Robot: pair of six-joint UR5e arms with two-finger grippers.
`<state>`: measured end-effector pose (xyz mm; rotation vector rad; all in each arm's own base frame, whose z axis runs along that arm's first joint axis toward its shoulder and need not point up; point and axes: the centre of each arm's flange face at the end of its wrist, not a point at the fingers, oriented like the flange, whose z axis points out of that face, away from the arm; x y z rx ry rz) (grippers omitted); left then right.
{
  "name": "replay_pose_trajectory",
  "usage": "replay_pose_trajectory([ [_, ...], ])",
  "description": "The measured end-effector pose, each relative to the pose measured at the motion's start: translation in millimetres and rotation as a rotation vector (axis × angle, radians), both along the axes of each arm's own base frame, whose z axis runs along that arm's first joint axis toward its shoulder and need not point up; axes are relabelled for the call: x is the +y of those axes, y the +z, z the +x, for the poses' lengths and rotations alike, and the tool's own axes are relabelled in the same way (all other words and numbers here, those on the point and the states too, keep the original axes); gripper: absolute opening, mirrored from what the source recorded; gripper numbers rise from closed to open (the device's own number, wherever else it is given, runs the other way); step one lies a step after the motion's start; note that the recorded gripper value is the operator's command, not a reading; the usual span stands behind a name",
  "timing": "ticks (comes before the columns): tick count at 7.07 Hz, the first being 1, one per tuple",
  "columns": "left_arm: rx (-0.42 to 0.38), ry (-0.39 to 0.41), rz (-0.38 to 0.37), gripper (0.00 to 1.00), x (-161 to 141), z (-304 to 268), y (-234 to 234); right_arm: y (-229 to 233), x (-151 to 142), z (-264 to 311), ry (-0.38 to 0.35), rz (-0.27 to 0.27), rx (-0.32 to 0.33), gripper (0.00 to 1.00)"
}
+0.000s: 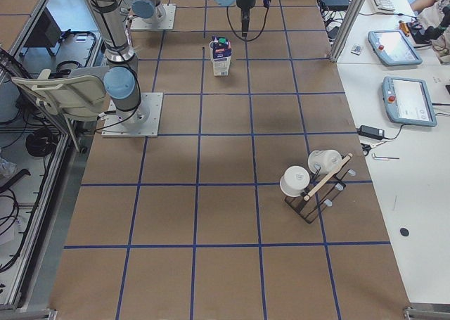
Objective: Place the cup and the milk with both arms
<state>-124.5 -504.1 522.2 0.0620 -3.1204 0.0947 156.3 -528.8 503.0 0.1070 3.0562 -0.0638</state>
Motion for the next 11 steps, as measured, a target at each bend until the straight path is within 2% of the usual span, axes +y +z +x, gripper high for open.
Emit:
replay_pose_trajectory([
  [3,0.0,0.0,0.0,1.0,0,0,0,30,2,-16,0.029,-0.038,0.01,1.0],
  [5,0.0,0.0,0.001,1.0,1,0,0,36,14,9,0.112,-0.054,0.044,1.0],
  [7,0.0,0.0,0.0,1.0,0,0,0,33,14,12,0.171,-0.054,0.053,1.0],
  [11,0.0,0.0,0.0,1.0,1,0,1,35,16,5,0.172,-0.053,0.053,1.0],
])
